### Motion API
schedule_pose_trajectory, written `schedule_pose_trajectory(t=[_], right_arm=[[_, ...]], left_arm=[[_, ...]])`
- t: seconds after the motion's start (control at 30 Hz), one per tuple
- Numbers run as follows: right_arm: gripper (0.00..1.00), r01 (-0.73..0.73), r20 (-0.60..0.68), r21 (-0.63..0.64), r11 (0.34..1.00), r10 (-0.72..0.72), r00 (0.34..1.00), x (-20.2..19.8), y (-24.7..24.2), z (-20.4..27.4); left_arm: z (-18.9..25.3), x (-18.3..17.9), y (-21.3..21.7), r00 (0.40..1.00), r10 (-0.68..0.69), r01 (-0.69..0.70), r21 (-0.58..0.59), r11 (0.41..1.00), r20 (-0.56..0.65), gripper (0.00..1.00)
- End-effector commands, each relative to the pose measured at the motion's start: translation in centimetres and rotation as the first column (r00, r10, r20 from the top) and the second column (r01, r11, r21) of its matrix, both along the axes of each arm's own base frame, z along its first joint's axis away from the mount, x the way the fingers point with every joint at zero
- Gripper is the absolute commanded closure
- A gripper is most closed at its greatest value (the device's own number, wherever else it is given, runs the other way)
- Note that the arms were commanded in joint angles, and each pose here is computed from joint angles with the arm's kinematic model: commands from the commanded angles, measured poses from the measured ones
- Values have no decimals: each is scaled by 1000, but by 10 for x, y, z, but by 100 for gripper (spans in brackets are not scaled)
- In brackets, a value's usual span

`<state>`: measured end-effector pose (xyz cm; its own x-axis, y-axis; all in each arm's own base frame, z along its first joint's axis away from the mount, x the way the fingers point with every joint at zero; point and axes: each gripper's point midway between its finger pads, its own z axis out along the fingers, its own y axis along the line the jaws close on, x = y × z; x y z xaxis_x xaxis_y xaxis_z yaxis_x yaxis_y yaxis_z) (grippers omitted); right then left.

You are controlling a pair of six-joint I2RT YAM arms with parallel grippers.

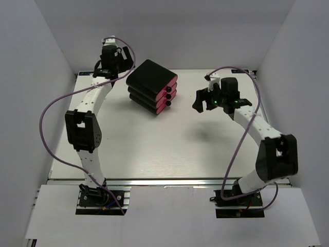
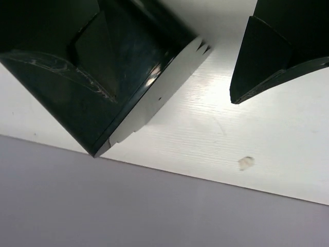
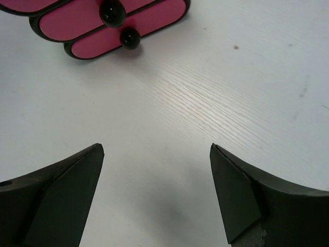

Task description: Sort the tools into containers

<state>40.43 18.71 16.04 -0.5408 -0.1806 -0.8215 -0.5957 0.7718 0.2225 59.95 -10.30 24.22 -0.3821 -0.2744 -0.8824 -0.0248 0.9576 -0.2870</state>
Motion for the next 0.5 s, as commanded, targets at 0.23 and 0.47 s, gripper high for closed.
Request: schedule_pose_trajectory(t=[0.23,0.47], right_arm=[[11,153,63,-120,981,-146,987,-57,-61,30],[11,166,89,-47,985,-161,983,-71,-84,60]], left_arm=[[114,-182,-2,954,-105,160,-182,970,279,2],[53,-309,-24,923,-302,360,-258,897,238,2]])
